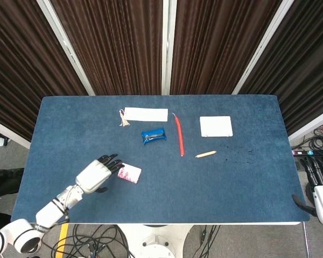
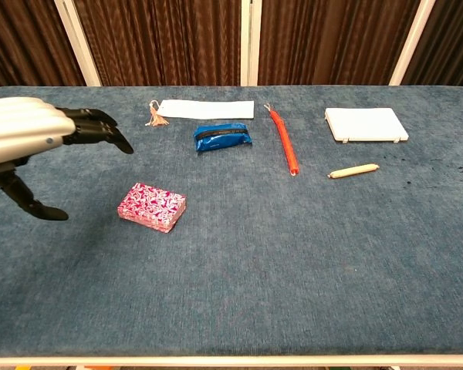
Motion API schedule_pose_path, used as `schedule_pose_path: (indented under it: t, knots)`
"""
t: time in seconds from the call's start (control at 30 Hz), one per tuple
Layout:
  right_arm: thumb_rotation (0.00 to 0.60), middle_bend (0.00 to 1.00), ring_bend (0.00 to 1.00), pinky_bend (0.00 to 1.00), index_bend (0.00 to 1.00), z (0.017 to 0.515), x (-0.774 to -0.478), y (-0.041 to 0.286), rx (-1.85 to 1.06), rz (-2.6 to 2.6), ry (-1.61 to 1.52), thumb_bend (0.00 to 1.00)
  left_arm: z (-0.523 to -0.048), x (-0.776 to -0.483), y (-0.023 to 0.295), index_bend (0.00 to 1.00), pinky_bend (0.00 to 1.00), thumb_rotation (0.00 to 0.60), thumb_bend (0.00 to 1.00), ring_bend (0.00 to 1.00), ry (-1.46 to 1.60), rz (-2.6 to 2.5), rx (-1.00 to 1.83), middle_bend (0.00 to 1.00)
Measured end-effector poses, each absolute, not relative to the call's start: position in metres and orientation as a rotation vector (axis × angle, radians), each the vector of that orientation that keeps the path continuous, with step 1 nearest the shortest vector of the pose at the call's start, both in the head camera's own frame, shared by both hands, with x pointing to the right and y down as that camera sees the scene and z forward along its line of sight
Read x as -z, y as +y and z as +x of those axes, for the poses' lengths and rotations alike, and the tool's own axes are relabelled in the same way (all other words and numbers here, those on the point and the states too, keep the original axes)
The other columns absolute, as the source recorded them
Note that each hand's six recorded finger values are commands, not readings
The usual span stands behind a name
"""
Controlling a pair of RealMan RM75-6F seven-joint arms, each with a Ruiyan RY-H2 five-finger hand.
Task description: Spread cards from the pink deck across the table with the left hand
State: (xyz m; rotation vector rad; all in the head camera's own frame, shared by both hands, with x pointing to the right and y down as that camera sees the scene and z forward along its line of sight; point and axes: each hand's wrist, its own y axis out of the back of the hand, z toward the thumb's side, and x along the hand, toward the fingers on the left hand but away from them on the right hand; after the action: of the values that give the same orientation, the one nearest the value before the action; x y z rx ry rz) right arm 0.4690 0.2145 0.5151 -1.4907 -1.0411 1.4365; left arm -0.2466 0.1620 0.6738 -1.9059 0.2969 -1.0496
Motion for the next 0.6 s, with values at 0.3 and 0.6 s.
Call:
schedule_pose_path:
  t: [0.3, 0.6]
  knots:
    - [0.6, 0.0, 0.0, 0.0, 0.0, 0.474, -0.514, 0.215, -1.445, -1.481, -1.057, 0.1, -0.231, -0.69, 0.154, 0.19, 0.22, 0.6, 0.14, 0.06, 0.265, -1.92, 1.088, 0.16]
    - [0.6, 0.0, 0.0, 0.0, 0.0, 0.477, -0.516, 0.216, -1.447, -1.483, -1.065, 0.1, -0.219, -0.714, 0.152, 0.19, 0.22, 0.6, 0.14, 0.06, 0.236, -1.944, 1.173, 0.17]
